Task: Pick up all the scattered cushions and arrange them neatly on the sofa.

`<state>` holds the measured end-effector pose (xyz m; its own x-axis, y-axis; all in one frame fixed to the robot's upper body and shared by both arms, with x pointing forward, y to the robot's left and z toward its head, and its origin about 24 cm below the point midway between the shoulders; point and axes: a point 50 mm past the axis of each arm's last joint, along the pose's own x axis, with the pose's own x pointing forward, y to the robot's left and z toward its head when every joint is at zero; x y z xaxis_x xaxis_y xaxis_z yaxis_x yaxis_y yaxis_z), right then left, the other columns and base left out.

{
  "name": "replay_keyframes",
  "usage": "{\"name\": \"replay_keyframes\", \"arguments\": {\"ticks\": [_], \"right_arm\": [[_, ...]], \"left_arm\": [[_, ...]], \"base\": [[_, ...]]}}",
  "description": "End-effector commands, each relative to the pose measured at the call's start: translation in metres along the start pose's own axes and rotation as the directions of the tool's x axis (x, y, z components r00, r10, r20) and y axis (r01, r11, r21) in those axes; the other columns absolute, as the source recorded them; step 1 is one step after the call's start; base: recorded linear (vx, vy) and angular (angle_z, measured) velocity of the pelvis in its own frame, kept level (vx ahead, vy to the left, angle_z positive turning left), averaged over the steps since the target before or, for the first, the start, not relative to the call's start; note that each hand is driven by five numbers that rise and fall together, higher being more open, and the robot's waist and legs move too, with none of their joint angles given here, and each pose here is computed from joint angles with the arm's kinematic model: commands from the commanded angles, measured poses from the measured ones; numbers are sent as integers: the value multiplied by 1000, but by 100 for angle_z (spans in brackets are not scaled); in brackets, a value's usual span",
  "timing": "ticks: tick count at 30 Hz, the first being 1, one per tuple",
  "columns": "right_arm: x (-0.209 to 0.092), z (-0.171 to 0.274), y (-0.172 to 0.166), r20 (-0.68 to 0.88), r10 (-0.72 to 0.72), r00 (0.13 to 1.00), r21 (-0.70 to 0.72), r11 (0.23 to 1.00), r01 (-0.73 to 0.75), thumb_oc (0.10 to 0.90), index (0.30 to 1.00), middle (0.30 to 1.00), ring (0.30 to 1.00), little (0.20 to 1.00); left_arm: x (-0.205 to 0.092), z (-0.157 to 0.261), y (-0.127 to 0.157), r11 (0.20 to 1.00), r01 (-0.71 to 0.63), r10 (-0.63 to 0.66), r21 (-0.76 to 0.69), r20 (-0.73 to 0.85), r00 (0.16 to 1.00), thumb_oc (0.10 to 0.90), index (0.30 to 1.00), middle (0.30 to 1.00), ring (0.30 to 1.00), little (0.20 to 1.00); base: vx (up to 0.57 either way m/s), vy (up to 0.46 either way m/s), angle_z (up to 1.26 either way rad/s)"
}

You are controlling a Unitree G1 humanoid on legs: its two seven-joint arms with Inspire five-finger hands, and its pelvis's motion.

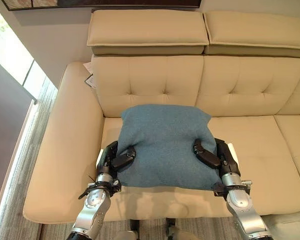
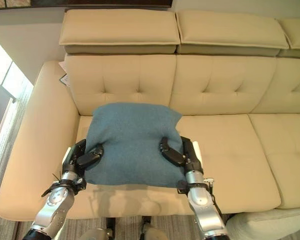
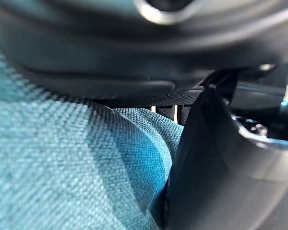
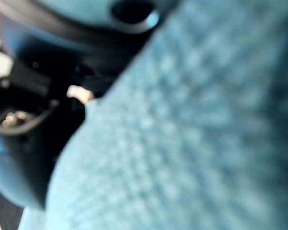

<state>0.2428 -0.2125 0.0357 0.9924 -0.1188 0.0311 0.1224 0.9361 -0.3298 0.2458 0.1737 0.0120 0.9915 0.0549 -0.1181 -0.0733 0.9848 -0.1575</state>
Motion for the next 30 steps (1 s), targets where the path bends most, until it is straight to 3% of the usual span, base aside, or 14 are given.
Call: {"name": "replay_keyframes", "arguments": {"ticks": [1, 8, 15, 19, 20, 26, 30], "right_arm": [[16, 66, 13, 350, -21, 937, 24, 1000, 13, 400, 300, 300, 300, 300], [52, 134, 13, 580, -164, 798, 72, 986, 150, 400, 300, 300, 300, 300], [77, 189, 15, 702, -208, 681, 70, 972, 225, 400, 300, 300, 300, 300], [77, 211, 8, 761, -266, 592, 97, 948, 302, 400, 300, 300, 300, 300], [75, 222, 3, 793, -310, 525, 123, 925, 359, 400, 300, 300, 300, 300], [74, 236, -5, 833, -364, 417, 149, 872, 466, 400, 300, 300, 300, 300], [77, 239, -8, 833, -401, 382, 165, 838, 520, 400, 300, 300, 300, 300]], "left_arm": [[22, 88, -61, 982, 185, -183, 41, 459, 869, 400, 300, 300, 300, 300], [45, 146, -97, 976, 134, -214, 172, 647, 732, 400, 300, 300, 300, 300], [59, 193, -114, 980, 134, -198, 146, 742, 641, 400, 300, 300, 300, 300], [56, 213, -115, 987, 110, -161, 119, 800, 578, 400, 300, 300, 300, 300], [54, 221, -115, 993, 61, -122, 106, 834, 538, 400, 300, 300, 300, 300], [51, 238, -116, 996, -33, -61, 85, 886, 460, 400, 300, 300, 300, 300], [55, 240, -118, 995, -64, -42, 81, 887, 459, 400, 300, 300, 300, 300]], "base": [[-119, -86, 10], [-153, -71, 7], [-52, -25, 10], [0, 0, 0], [0, 0, 0], [0, 0, 0], [7, -8, 5]]}}
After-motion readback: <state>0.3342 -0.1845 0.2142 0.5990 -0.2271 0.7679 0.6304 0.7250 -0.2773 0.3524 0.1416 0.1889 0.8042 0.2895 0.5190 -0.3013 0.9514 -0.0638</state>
